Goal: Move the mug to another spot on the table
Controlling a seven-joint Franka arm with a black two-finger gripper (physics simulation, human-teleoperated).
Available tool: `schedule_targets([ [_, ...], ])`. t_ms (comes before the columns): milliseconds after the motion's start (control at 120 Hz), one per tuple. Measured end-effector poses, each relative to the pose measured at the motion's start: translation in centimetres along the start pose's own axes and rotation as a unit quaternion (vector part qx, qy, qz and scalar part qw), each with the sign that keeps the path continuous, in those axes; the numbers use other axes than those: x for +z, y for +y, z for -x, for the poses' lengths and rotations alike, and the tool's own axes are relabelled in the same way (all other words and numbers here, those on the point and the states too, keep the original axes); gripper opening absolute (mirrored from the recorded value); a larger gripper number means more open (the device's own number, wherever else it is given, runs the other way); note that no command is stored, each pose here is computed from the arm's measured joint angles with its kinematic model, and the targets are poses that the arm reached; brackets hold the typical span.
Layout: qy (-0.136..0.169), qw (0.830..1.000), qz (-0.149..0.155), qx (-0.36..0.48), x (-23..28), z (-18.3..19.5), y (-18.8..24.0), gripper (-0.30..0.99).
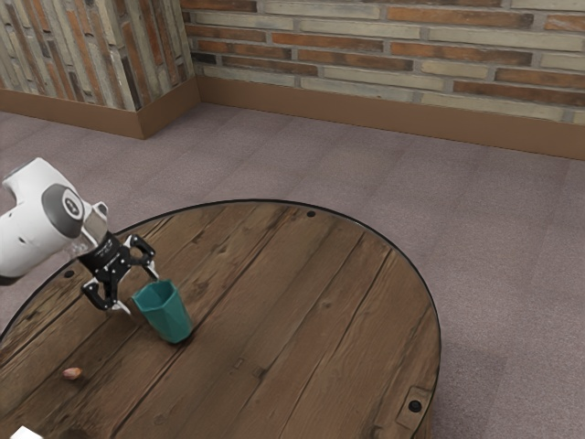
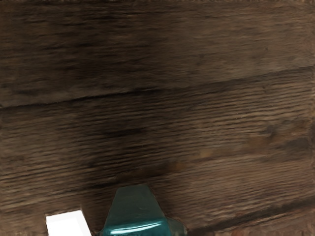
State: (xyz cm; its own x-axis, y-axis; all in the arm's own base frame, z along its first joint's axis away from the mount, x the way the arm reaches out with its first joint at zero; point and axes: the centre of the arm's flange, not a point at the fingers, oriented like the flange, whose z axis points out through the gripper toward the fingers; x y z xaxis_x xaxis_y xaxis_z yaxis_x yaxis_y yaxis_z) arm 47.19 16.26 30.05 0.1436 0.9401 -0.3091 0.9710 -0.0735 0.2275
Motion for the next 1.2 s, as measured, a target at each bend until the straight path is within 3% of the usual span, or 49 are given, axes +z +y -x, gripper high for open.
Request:
schedule_targets([
  [217, 0.007, 0.999, 0.021, 0.033, -3.5, 1.9, 0.0, 0.68],
  [367, 0.041, 0.994, 0.021, 0.098, -9.2, 3.2, 1.0, 0.69],
  [467, 0.078, 0.982, 0.003, 0.175, -13.4, 5.3, 5.9, 0.69],
  [617, 0.128, 0.948, -0.049, 0.287, -17.5, 9.1, 11.7, 0.69],
  [817, 0.177, 0.888, -0.108, 0.41, -21.1, 12.1, 16.2, 0.69],
  [1025, 0.167, 0.837, -0.155, 0.498, -21.4, 15.2, 17.0, 0.69],
  [1200, 0.149, 0.8, -0.177, 0.553, -20.4, 17.7, 17.0, 0.69],
])
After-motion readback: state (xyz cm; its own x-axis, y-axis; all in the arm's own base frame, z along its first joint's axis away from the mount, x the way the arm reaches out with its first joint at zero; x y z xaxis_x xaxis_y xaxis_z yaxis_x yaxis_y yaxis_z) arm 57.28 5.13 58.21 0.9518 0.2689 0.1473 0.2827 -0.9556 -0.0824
